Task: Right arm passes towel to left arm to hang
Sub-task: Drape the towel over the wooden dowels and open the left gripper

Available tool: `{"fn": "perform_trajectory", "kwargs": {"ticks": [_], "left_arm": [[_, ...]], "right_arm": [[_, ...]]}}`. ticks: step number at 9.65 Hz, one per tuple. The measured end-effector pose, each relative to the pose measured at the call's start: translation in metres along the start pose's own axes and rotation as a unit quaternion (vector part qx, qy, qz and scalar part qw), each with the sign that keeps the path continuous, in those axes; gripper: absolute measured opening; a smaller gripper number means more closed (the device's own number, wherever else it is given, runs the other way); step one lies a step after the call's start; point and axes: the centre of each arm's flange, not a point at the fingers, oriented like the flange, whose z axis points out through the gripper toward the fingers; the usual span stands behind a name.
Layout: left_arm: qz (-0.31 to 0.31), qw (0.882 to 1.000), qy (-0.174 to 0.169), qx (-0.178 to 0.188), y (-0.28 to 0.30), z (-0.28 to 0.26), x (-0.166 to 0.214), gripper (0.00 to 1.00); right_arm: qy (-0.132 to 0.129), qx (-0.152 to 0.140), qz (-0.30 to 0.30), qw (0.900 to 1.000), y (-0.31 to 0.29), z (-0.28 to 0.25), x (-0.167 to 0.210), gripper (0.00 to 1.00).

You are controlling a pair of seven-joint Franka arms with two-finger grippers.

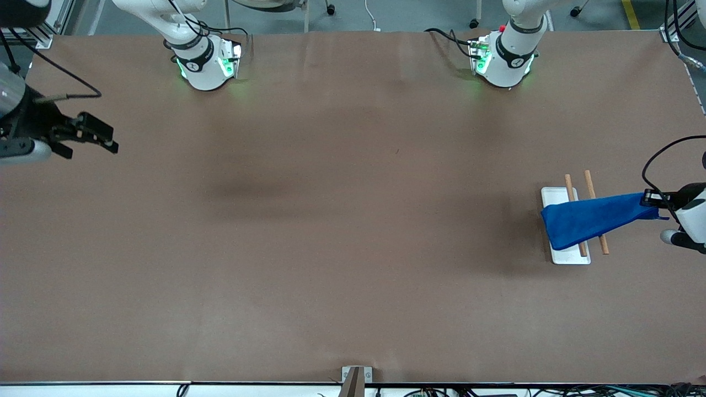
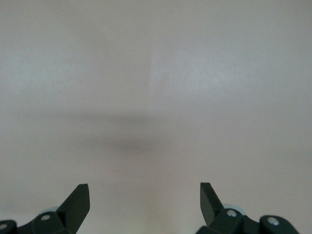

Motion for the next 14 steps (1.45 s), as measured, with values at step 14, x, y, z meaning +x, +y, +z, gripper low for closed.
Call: {"fn": "perform_trajectory", "kwargs": {"ticks": [14], "left_arm": [[0.14,0.99,-0.005,0.026,-0.062,0.075,0.025,0.09]], "right_arm": [[0.012,-0.029,0.03,0.999,0.035,-0.011,0.007,1.0]]}}
